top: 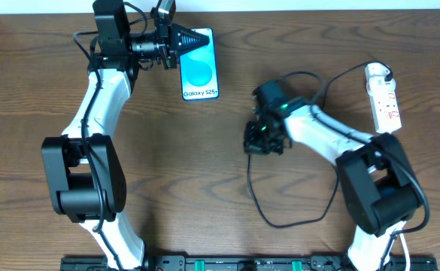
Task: Plug charger to phone and switch on socket
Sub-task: 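Close the right gripper on the cable's connector, then lift the connector with the right gripper toward the phone's bottom edge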
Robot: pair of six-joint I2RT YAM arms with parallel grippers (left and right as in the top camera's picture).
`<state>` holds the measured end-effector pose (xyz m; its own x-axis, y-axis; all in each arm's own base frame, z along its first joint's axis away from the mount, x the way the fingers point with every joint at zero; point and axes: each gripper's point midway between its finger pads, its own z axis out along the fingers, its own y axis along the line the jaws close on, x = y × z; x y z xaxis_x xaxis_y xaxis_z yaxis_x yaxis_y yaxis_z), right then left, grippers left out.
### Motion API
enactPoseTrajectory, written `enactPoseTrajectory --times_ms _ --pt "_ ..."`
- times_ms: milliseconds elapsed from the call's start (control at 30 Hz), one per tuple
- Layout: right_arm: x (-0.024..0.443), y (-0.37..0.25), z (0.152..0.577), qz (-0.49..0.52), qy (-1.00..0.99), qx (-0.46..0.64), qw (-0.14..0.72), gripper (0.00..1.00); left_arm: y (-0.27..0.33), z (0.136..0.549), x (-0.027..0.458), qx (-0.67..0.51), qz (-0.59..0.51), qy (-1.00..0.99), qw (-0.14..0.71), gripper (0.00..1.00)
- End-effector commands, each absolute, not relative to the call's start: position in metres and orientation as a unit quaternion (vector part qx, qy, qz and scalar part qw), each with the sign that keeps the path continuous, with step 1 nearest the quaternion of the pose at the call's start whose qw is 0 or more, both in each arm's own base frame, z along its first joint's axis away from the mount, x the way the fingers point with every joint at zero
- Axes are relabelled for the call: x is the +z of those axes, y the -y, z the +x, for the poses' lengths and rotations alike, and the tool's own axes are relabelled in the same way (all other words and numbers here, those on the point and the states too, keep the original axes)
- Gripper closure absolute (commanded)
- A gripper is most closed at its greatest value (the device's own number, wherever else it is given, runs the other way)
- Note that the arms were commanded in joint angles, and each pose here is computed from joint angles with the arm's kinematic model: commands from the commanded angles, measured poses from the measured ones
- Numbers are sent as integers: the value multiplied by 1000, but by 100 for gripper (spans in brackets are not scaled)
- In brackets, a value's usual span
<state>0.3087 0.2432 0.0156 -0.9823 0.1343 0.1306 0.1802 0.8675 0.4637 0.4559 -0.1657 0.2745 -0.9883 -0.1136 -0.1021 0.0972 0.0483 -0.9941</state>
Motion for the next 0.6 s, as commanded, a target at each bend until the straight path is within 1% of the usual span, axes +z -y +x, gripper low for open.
enactPoseTrajectory --times_ms 0,233,400,567 --pt "31 -252 313 -59 937 -335 74 99 164 459 291 -684 0 -722 109 93" --pt "64 -261 339 19 891 -453 23 99 166 477 285 -664 -35 -732 145 93" --pt "82 -269 349 51 865 -500 -5 99 171 484 282 -655 -50 -737 160 92" --pt "104 -280 349 90 828 -553 -17 99 167 496 279 -640 -76 -742 186 93"
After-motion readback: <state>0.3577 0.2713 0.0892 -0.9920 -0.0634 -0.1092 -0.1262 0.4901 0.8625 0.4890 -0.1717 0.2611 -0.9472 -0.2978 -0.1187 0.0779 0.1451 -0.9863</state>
